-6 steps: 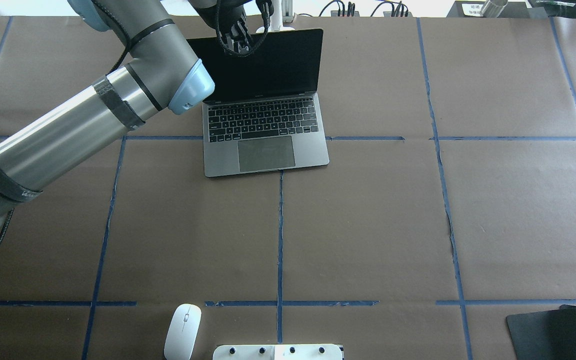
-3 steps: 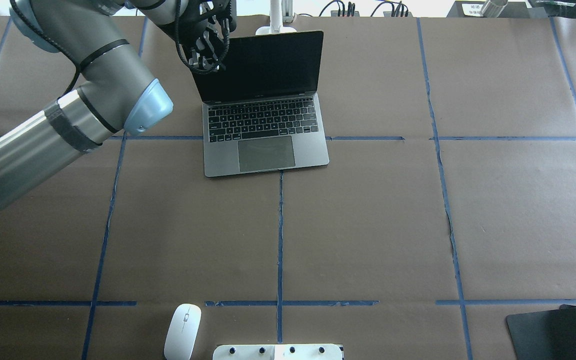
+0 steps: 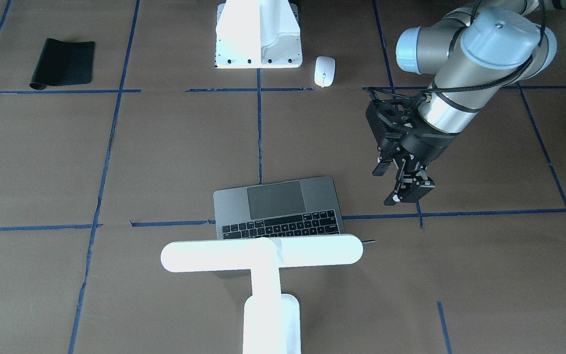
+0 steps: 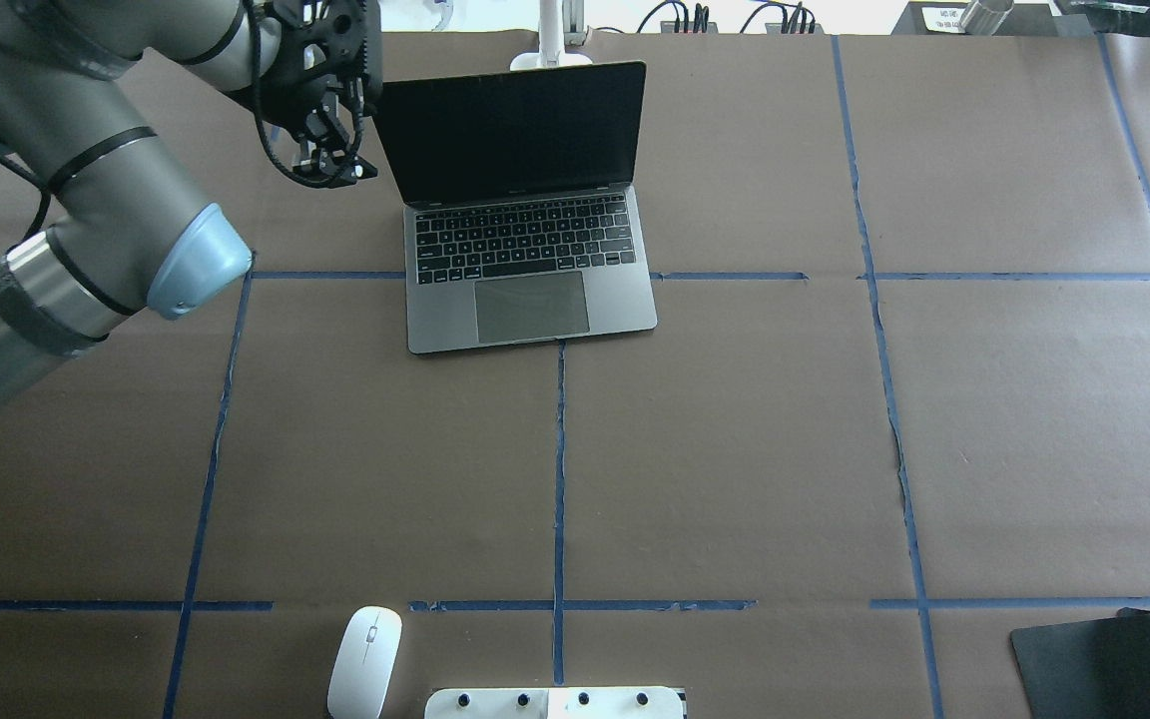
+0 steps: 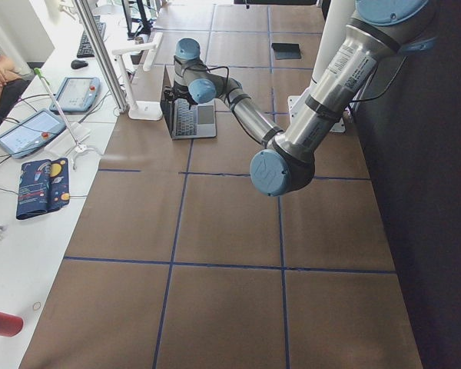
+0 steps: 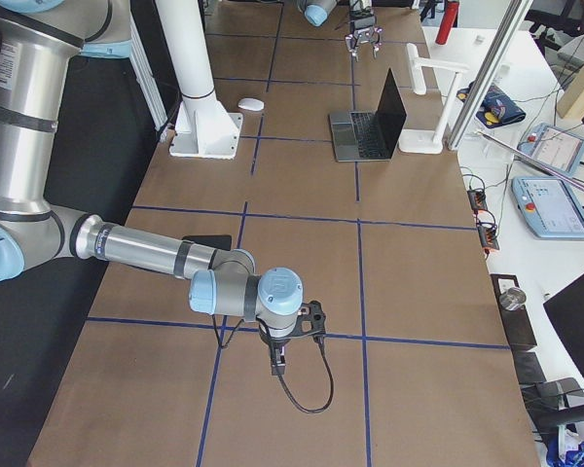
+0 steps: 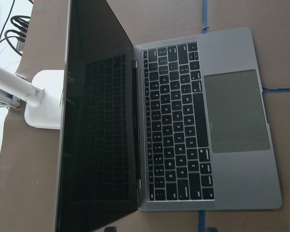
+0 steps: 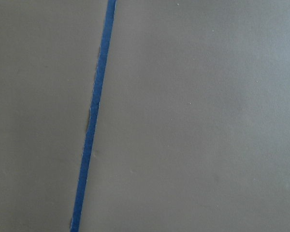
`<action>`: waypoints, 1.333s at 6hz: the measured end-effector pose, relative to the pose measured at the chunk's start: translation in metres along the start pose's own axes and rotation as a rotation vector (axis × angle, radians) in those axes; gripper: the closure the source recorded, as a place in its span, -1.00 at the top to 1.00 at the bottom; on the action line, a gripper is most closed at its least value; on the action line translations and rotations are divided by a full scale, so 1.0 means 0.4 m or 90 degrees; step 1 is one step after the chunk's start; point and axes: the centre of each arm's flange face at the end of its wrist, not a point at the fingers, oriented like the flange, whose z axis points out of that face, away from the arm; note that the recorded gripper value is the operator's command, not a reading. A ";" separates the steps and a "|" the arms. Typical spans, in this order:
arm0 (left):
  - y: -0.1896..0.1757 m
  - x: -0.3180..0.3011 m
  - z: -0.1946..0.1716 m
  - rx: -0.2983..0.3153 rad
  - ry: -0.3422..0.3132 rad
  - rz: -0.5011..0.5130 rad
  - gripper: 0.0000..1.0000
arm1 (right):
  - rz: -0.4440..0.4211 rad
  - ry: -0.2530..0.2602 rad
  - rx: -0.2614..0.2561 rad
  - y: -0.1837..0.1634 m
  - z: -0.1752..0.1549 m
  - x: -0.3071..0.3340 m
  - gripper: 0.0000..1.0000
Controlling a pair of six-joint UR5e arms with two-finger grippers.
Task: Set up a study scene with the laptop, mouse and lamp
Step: 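Release the laptop and withdraw the left arm out of view, then reach the right gripper to the black mouse pad and grasp it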
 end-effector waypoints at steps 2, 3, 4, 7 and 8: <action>0.202 0.027 -0.033 -0.055 0.003 -0.008 1.00 | 0.000 0.000 0.000 0.000 -0.001 0.001 1.00; 0.296 0.032 -0.046 -0.101 0.015 -0.038 1.00 | 0.000 0.000 0.001 0.000 -0.001 0.001 1.00; 0.386 0.015 -0.071 -0.154 0.030 -0.096 1.00 | -0.001 0.000 0.002 -0.001 -0.002 -0.001 1.00; 0.723 0.007 -0.177 -0.253 0.045 -0.389 1.00 | -0.019 0.003 0.023 -0.018 -0.017 -0.012 1.00; 0.828 0.039 -0.198 -0.261 0.055 -0.500 1.00 | -0.023 0.002 0.031 -0.027 -0.026 -0.020 1.00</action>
